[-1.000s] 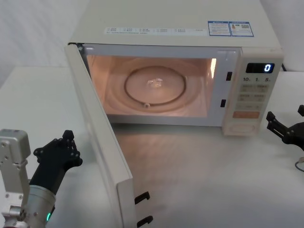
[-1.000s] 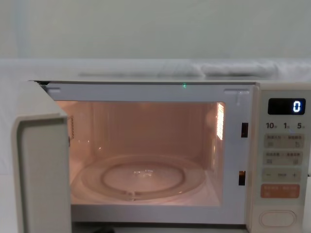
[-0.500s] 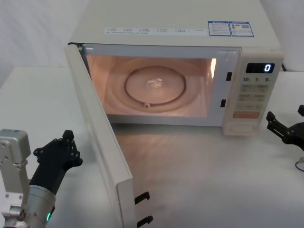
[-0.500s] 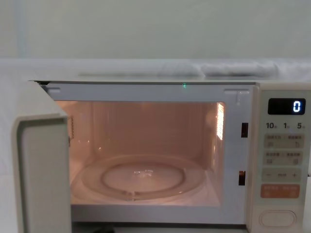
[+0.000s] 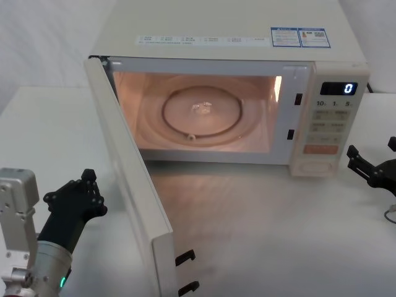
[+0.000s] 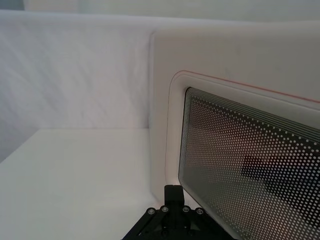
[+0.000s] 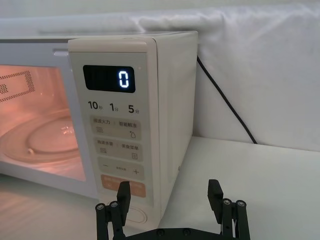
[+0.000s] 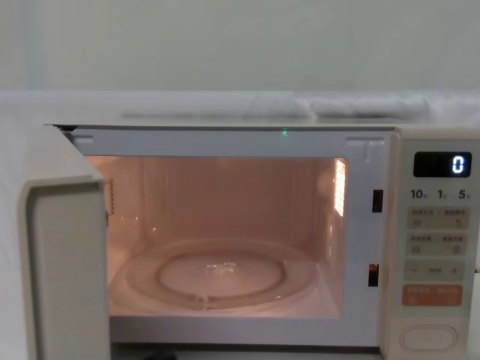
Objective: Press the button to open the microwave door with one hand; close the microwave door with the other hand.
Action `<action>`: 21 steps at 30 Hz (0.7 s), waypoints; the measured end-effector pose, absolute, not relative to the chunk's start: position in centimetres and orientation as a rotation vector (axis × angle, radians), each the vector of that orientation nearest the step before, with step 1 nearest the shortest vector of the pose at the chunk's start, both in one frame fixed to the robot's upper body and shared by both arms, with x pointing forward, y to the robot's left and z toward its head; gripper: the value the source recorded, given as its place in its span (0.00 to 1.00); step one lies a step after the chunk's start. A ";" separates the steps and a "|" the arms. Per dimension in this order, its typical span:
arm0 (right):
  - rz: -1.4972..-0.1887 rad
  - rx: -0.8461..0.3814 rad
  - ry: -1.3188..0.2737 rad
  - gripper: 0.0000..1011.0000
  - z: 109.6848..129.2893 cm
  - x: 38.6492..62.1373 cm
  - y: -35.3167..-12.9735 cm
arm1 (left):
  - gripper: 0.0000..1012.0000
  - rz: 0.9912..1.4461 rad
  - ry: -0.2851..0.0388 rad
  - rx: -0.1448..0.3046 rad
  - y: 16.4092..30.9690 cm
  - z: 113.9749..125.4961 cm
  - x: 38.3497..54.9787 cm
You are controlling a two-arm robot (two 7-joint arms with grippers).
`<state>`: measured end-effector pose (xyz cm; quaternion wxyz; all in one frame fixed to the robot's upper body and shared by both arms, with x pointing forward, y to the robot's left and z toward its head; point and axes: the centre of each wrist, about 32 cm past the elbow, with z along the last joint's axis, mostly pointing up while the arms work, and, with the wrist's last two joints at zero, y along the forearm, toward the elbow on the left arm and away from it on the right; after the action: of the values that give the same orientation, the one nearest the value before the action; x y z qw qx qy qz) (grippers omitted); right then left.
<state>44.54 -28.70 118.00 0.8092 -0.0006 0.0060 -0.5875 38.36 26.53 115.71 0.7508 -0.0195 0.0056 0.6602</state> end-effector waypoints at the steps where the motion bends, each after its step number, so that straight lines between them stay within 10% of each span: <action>1: -1.256 -0.001 0.013 0.99 118.0 44.5 -28.7 | 0.00 1.441 0.011 -0.045 26.6 115.7 38.4; 21: -1.256 -0.001 0.013 0.99 118.0 44.5 -28.7 | 0.00 1.323 -0.030 -0.113 31.3 118.6 35.9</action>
<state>44.54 -28.70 118.00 0.8092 -0.0006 0.0060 -0.5875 35.89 31.33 118.58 0.7875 -0.0526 -0.0138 0.6140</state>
